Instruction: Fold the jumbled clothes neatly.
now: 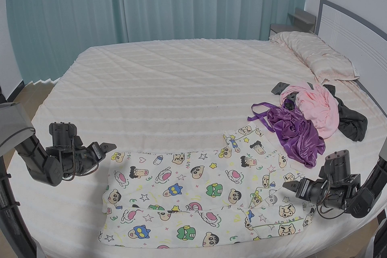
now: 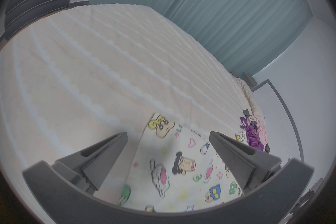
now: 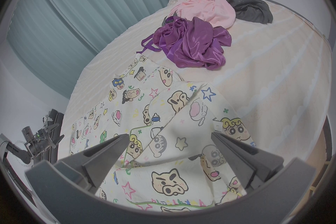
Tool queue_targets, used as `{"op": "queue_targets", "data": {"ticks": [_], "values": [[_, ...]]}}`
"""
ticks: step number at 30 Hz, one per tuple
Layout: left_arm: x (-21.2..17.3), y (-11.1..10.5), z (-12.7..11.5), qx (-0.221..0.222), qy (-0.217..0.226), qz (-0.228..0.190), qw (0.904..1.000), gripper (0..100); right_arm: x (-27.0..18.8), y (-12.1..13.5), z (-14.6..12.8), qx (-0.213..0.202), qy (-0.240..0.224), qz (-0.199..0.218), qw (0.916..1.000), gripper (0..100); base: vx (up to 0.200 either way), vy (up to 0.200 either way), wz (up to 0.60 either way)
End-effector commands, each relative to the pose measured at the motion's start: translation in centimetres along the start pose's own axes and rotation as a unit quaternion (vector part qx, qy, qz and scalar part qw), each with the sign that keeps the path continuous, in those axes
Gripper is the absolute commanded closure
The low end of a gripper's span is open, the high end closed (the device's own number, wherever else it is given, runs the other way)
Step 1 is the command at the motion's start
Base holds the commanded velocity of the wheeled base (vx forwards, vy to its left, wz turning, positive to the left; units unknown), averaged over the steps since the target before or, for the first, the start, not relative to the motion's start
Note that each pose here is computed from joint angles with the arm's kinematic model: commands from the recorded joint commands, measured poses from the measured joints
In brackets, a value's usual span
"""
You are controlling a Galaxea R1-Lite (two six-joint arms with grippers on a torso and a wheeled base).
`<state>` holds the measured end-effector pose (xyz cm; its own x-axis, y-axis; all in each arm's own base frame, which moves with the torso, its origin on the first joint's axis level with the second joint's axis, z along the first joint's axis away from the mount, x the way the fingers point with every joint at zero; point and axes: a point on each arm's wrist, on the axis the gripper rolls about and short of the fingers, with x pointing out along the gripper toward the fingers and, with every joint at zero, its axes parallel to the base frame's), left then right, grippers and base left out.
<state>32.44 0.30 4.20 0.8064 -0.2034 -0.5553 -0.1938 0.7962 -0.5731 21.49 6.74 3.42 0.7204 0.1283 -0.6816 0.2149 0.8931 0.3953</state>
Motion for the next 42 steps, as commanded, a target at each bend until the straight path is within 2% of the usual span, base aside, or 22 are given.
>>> {"op": "queue_targets", "data": {"ticks": [1, 3, 7, 12, 24, 25, 28, 33, 35, 39, 42], "values": [[4.8, 1.0, 0.0, 0.018, 0.017, -0.003, 0.9997, 0, 0.0, 0.0, 0.0, 0.0, 0.0, -0.001, 1.0, 0, 0.0, 0.0, 0.0], [6.4, 1.3, 0.2, 0.033, 0.019, -0.008, 0.9992, 0, 0.0, 0.0, -0.1, -0.001, 0.001, -0.001, 1.0, 0, 0.0, 0.0, 0.0], [7.5, 1.0, 0.8, 0.036, 0.028, -0.02, 0.9988, 0, 0.0, 0.0, 0.0, 0.0, 0.0, 0.0, 1.0, 0, 0.0, 0.0, 0.0], [7.6, 0.8, 1.2, 0.034, 0.044, -0.041, 0.9976, 0, -0.1, 0.2, -0.3, -0.005, 0.005, 0.003, 1.0, 0, 0.0, 0.0, 0.0], [7.8, 1.0, 1.0, 0.033, 0.06, -0.062, 0.9957, 0, 0.0, 0.3, -0.6, -0.008, 0.011, 0.005, 0.9999, 0, 0.0, 0.0, 0.0], [7.8, 0.9, 1.0, 0.033, 0.061, -0.062, 0.9957, 100, 0.1, 0.4, -0.5, -0.006, 0.008, 0.007, 0.9999, 0, 0.0, 0.0, 0.0], [7.8, 0.9, 1.0, 0.033, 0.061, -0.063, 0.9956, 100, 0.1, 0.6, 0.0, -0.001, -0.002, 0.011, 0.9999, 0, 0.0, 0.0, 0.0], [7.5, 1.0, 1.2, 0.028, 0.057, -0.062, 0.996, 100, 0.9, 1.6, 2.1, 0.006, -0.032, 0.049, 0.9983, 0, 0.0, 0.0, 0.0], [7.0, 0.9, 1.6, 0.027, 0.05, -0.063, 0.9964, 100, 2.2, 2.5, 4.5, 0.007, -0.05, 0.078, 0.9957, 0, 0.0, 0.0, 0.0], [6.3, 0.5, 2.1, 0.024, 0.042, -0.066, 0.9967, 100, 5.2, 3.5, 7.2, -0.001, -0.051, 0.069, 0.9963, 0, 0.0, 0.0, 0.0], [5.5, 0.1, 2.4, 0.023, 0.036, -0.069, 0.9967, 100, 7.9, 4.5, 9.9, 0.004, -0.06, 0.077, 0.9952, 0, 0.0, 0.0, 0.0]]}}
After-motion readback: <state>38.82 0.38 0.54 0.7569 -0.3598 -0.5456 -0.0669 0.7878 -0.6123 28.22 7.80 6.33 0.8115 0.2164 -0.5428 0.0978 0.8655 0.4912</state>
